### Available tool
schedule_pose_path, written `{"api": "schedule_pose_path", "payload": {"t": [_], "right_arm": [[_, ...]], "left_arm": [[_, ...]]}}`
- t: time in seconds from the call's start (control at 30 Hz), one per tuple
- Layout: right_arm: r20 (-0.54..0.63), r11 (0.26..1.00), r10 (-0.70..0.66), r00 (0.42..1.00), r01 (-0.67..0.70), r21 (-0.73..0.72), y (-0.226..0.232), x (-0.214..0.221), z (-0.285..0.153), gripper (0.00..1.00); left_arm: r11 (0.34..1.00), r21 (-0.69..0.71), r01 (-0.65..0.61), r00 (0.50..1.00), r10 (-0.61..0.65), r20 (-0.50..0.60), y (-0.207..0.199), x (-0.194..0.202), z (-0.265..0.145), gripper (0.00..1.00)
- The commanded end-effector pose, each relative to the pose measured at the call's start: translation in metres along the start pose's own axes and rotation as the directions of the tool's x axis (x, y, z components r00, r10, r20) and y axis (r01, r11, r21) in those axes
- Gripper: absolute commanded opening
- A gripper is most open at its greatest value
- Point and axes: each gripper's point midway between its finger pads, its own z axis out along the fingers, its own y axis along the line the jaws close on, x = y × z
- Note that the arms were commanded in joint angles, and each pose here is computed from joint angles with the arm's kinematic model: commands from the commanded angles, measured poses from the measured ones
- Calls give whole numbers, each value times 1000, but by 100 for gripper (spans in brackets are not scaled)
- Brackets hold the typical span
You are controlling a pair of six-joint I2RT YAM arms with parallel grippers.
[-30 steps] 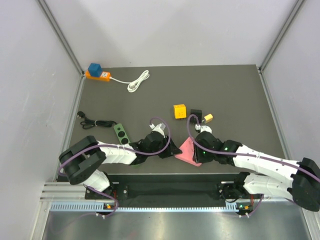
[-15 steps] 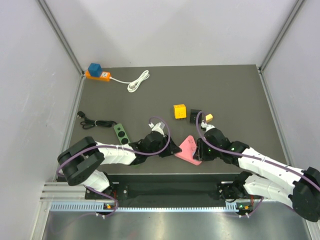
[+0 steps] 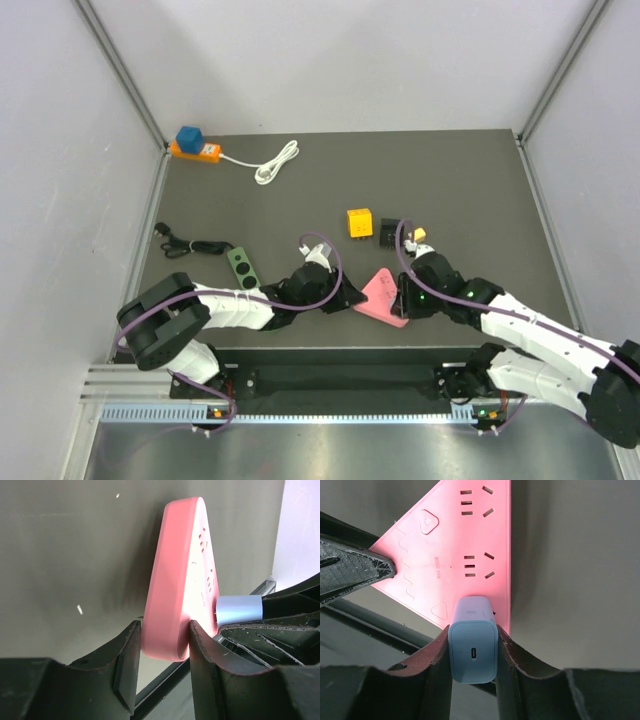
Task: Pull the plug off the socket
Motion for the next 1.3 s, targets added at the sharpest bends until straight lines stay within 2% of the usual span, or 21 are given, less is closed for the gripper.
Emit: {"api": "schedule_pose_path", "payload": {"t": [0.0, 0.2, 0.33, 0.63, 0.83, 1.03, 1.27], "right_arm": [[189, 999, 45, 981, -49, 14, -7, -51, -15, 0], [147, 993, 92, 985, -81, -82, -7, -49, -11, 0], [139, 997, 75, 987, -72, -22, -18, -51, -10, 0], [244, 983, 158, 957, -176, 54, -50, -93, -13, 0], [316, 954, 275, 908, -299, 30, -94, -128, -13, 2], [366, 914, 402, 839, -389, -112, -116, -151, -7, 2], [341, 914, 403, 849, -396, -92, -134, -161, 16, 13]], "left_arm": [[929, -356, -103, 991, 64, -119, 111, 35, -21, 0], [927, -363, -99, 992, 62, -112, 114, 35, -25, 0], [928, -359, -103, 992, 68, -108, 112, 34, -26, 0], [941, -324, -100, 991, 64, -119, 104, 37, -24, 0], [948, -304, -95, 991, 62, -116, 98, 38, -27, 0], [950, -299, -92, 991, 58, -121, 100, 42, -29, 0], [955, -280, -99, 988, 62, -139, 95, 45, -26, 0]]}}
